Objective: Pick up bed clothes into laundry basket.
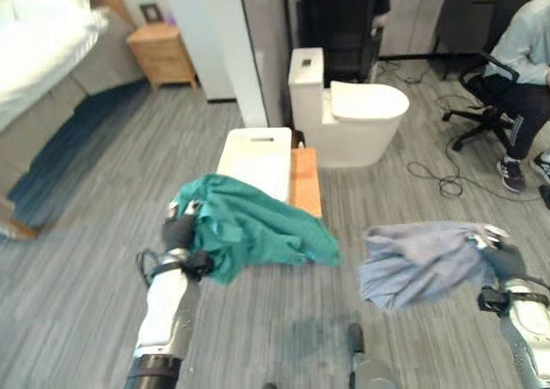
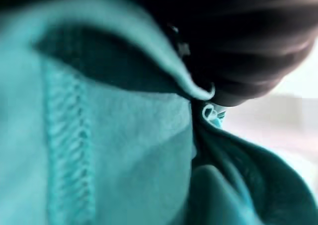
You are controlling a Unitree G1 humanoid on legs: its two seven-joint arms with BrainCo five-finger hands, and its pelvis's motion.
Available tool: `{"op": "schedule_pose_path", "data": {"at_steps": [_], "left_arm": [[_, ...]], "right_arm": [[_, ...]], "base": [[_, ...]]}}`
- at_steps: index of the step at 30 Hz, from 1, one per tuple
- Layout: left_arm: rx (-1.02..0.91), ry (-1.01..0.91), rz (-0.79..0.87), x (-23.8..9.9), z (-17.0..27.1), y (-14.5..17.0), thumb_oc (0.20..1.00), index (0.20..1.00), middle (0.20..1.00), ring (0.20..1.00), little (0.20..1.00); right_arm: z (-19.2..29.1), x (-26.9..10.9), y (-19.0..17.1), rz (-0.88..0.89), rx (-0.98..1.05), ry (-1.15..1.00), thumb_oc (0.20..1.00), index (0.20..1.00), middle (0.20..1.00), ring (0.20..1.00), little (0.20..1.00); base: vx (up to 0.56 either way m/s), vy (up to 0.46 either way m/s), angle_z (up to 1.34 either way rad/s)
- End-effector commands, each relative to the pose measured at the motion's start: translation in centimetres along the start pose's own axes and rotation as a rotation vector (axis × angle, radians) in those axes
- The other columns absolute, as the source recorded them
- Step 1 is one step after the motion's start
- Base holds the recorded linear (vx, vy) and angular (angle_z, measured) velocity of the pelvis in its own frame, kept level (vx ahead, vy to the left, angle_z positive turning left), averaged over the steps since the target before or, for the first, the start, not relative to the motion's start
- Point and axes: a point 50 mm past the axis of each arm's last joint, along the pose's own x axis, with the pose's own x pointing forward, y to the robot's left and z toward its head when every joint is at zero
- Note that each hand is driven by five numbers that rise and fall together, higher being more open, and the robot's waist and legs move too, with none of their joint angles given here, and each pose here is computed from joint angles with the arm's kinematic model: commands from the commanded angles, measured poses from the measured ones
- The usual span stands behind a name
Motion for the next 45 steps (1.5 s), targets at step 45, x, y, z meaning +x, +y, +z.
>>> {"op": "schedule_pose_path", "data": {"at_steps": [45], "left_arm": [[0.043, 0.064, -0.128, 0.2, -0.7, 0.9, 0.200, 0.200, 0.200, 0.200, 0.200]], "right_arm": [[34.6, 13.0, 13.8, -0.023, -0.831, -0.632, 0.200, 0.200, 0.200, 0.200, 0.200]], "base": [[0.16, 0.004, 0.33]]}}
